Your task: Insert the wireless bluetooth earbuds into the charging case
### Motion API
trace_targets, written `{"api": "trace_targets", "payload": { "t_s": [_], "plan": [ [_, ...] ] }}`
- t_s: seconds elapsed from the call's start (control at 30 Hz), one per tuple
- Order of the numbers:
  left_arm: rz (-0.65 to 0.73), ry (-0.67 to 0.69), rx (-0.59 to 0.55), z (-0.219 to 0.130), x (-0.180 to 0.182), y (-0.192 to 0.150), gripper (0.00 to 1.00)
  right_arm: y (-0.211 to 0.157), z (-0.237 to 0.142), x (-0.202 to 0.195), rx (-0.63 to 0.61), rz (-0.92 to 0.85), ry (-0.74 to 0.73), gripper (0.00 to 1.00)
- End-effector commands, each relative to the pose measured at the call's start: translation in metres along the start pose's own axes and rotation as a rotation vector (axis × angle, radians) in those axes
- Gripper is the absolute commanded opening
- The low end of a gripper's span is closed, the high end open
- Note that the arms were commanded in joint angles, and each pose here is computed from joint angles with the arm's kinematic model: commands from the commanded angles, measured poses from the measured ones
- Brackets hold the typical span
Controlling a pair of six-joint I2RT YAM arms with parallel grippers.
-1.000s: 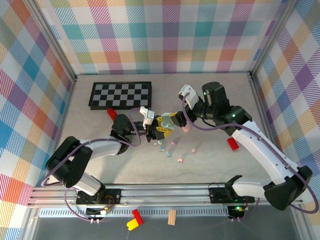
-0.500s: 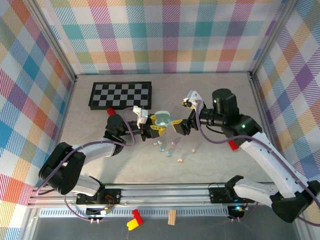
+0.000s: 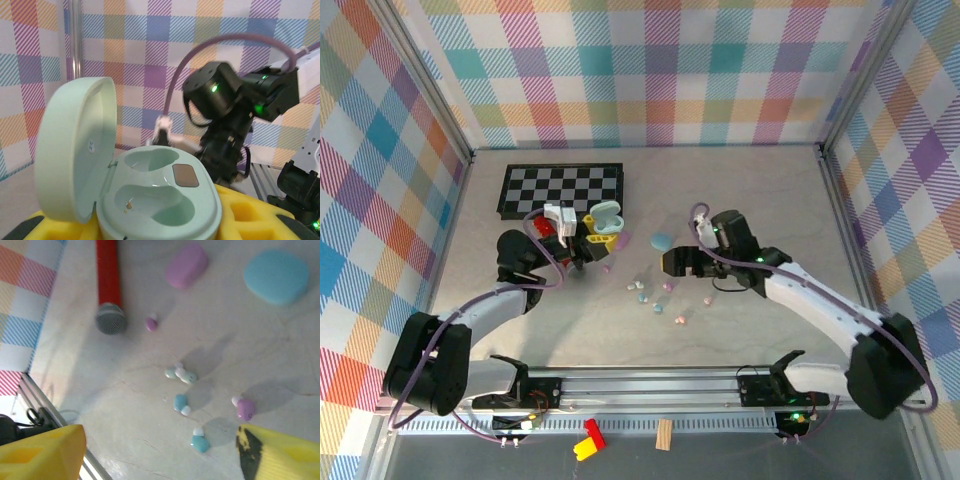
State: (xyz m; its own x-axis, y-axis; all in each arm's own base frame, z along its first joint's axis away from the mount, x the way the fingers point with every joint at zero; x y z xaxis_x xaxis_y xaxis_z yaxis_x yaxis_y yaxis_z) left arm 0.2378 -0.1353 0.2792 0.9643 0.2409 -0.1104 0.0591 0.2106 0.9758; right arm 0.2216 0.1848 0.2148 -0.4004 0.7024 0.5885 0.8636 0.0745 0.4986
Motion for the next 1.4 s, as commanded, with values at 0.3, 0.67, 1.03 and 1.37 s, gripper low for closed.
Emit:
{"api": "trace_targets", "payload": {
  "t_s": [0.3, 0.67, 1.03, 1.37],
  "plan": [
    [0.049, 0.012, -0.009, -0.006, -0.002, 0.008, 0.25, -0.012, 0.09, 0.009, 0.195, 0.154, 0.066, 0.38],
    [0.052, 0.015, -0.003, -0.007, 0.0, 0.009, 0.25, -0.013, 0.133, 0.004, 0.263, 0.176, 0.071, 0.28],
    [0.051, 0.017, 0.009, -0.008, -0.002, 0.007, 0.25, -0.004, 0.149, -0.012, 0.262, 0.143, -0.059, 0.27],
    [0.054, 0.017, 0.01, -0.009, -0.003, 0.008, 0.25, 0.007, 0.148, -0.018, 0.254, 0.074, -0.144, 0.3]
  ]
}}
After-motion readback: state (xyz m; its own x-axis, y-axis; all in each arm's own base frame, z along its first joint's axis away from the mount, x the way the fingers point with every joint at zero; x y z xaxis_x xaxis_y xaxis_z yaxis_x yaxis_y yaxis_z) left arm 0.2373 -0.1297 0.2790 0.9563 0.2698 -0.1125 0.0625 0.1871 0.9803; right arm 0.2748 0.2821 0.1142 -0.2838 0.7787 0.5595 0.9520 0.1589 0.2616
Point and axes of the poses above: each hand's point on the last joint's axis, 136 mm out from that joint toward the fingers, its own z axis out along the fingers, its own x axis along the line the jaws close on, y = z × x, the point moved 10 cm from there along -z, back along the fingers, and after that the axes turned 4 degrees about -z, right-handed, at the moved point
